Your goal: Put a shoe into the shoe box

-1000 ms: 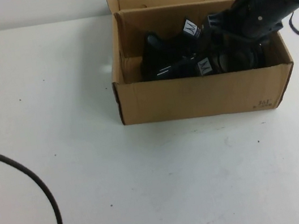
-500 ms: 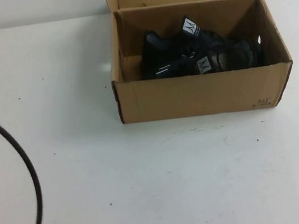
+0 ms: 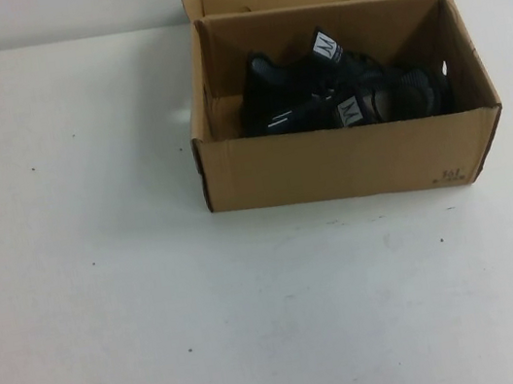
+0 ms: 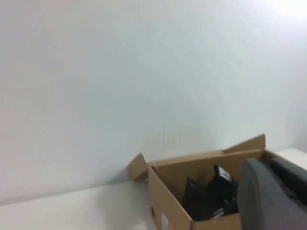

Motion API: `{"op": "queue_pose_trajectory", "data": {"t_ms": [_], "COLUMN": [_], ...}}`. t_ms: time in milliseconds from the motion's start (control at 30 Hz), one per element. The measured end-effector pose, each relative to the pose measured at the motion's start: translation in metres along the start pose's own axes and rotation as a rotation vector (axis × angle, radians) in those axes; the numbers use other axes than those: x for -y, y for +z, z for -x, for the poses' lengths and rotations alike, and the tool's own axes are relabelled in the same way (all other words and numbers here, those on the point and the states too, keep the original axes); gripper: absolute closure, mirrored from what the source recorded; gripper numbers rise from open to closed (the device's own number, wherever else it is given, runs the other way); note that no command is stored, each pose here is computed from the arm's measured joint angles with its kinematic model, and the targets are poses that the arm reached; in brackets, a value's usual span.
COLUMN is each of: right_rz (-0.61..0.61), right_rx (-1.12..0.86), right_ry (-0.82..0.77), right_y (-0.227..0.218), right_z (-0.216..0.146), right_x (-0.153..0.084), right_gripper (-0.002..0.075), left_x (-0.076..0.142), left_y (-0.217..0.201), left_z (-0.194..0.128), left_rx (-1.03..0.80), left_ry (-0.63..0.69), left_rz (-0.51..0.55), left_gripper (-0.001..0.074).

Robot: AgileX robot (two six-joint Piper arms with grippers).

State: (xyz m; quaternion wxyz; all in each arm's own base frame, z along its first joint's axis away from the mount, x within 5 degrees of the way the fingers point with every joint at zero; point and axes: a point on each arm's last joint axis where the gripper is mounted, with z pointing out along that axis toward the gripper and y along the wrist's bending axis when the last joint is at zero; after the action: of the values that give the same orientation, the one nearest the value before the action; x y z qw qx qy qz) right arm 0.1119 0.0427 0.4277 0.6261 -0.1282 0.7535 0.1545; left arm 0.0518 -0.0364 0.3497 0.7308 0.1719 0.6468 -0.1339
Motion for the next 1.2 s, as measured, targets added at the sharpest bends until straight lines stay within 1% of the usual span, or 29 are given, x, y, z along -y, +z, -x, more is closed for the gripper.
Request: {"op": "queue_pose_trajectory", "data": {"t_ms": [100,167,267,367,433,533,700,800,867,1033,1133,1200], "right_rz": [-0.001,-0.01,-0.039,-0.066,-0.078,-0.095,-0.095,-0.092,-0.072,0.022,0.058,0.074], "right_rx": [-0.062,-0.059,0.011,0.062,0.089,0.152,0.193,0.193,0.2,0.237,0.247,0.242], "right_ry": [-0.032,-0.042,-0.046,-0.048,-0.051,-0.056,-0.048,-0.038,0.02,0.305,0.408,0.44], "right_y": [-0.011,-0.019,-0.03,-0.034,-0.035,-0.038,-0.041,-0.041,-0.041,-0.041,-0.042,-0.042], "right_z": [-0.052,-0.081,-0.121,-0.161,-0.181,-0.193,-0.193,-0.193,-0.193,-0.189,-0.188,-0.188], "right_x": [0.0,0.001,0.003,0.007,0.009,0.01,0.01,0.01,0.008,0.003,0.001,0.0], "right_gripper": [0.0741,0.0741,0.0741,0.0741,0.0741,0.0741,0.0741,0.0741,0.0741,0.0741,0.0741,0.0741], "left_x": [-0.001,-0.003,-0.004,-0.003,-0.003,-0.002,0.003,0.004,0.004,0.004,0.004,0.004], "left_y": [-0.011,-0.011,-0.008,-0.006,-0.006,-0.006,-0.007,-0.007,-0.007,-0.007,-0.007,-0.007], "left_z": [-0.015,-0.027,-0.042,-0.046,-0.045,-0.044,-0.043,-0.043,-0.043,-0.043,-0.043,-0.043], "left_rx": [0.058,0.046,0.002,-0.014,-0.011,0.006,0.016,0.017,0.018,0.017,0.017,0.017], "left_ry": [-0.036,-0.047,-0.057,-0.061,-0.062,-0.073,-0.057,-0.053,-0.053,-0.054,-0.054,-0.054], "left_rz": [0.064,0.086,0.087,0.079,0.075,0.047,-0.05,-0.067,-0.066,-0.065,-0.065,-0.065], "left_gripper": [0.0736,0.0736,0.0736,0.0736,0.0736,0.0736,0.0736,0.0736,0.0736,0.0736,0.0736,0.0736]}}
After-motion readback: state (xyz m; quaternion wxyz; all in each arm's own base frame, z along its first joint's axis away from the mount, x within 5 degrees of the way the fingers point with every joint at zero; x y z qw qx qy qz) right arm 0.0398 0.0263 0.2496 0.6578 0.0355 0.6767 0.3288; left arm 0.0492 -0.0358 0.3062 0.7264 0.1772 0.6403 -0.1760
